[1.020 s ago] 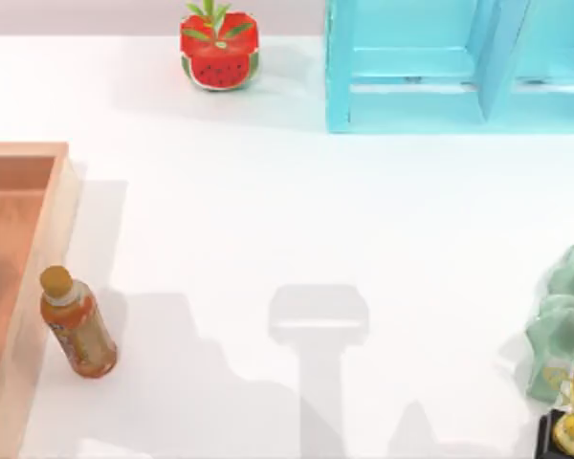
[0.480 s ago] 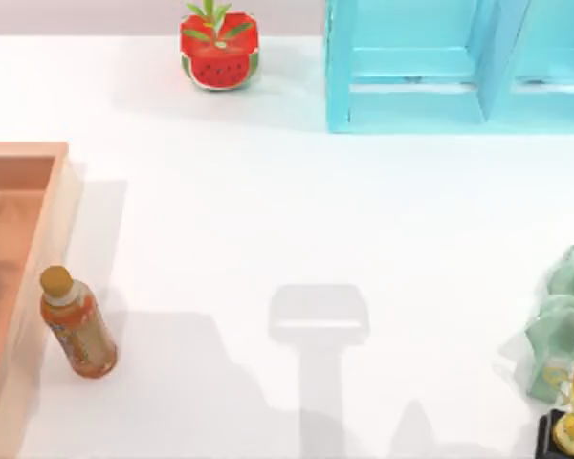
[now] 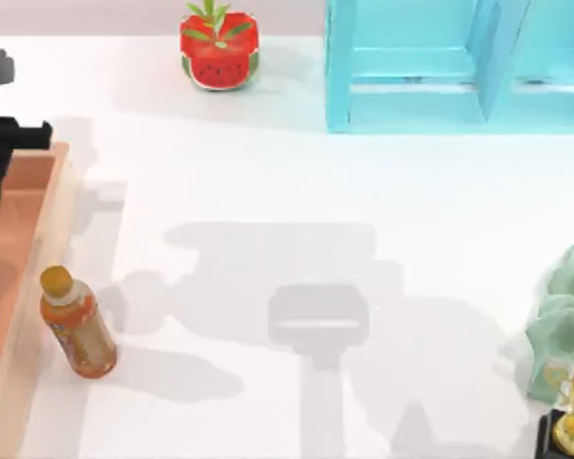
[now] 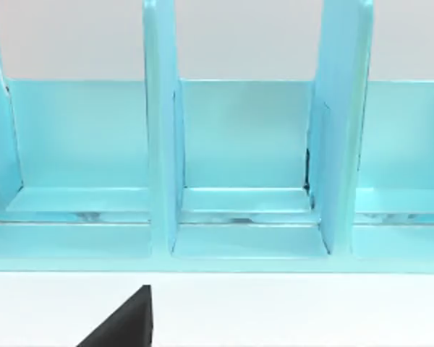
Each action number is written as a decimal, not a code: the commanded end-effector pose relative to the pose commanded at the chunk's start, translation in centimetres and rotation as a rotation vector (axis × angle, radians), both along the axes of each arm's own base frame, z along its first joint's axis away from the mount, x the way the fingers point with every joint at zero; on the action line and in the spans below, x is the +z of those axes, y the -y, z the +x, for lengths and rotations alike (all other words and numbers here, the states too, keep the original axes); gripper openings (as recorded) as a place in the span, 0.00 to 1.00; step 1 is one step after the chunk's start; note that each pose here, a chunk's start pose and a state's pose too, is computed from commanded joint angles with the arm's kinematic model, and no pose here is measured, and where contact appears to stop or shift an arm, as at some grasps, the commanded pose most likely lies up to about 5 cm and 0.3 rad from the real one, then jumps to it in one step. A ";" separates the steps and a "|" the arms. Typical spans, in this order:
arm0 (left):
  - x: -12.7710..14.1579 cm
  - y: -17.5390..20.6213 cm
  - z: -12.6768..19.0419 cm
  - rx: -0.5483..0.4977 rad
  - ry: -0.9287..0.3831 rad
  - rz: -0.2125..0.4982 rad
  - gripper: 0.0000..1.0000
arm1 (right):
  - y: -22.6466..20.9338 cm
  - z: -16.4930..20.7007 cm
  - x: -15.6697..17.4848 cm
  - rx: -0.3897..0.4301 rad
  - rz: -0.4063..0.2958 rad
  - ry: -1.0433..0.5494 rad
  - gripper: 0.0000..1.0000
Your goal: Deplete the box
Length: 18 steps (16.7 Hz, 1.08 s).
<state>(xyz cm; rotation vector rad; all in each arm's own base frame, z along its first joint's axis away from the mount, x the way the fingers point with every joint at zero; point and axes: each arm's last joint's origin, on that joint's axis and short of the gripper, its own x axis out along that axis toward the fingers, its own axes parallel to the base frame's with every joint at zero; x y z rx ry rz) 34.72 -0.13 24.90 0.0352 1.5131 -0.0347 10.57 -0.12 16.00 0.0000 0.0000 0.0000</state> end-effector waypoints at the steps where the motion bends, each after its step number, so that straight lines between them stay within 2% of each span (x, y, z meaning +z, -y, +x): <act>1: -0.5 2.4 1.2 0.002 0.008 -0.003 0.00 | 0.0 0.0 0.0 0.000 0.000 0.000 1.00; 4: -2.9 10.2 3.3 0.011 0.004 -0.010 0.00 | 0.0 0.0 0.0 0.000 0.000 0.000 1.00; 8: -6.7 18.0 3.3 0.022 -0.039 -0.002 0.00 | 0.0 0.0 0.0 0.000 0.000 0.000 1.00; 10: -7.7 19.5 3.1 0.023 -0.054 0.001 0.00 | 0.0 0.0 0.0 0.000 0.000 0.000 1.00; 15: -7.8 19.4 3.1 0.024 -0.058 0.002 0.00 | 0.0 0.0 0.0 0.000 0.000 0.000 1.00; 18: -9.0 19.5 3.1 0.023 -0.059 0.003 0.00 | 0.0 0.0 0.0 0.000 0.000 0.000 1.00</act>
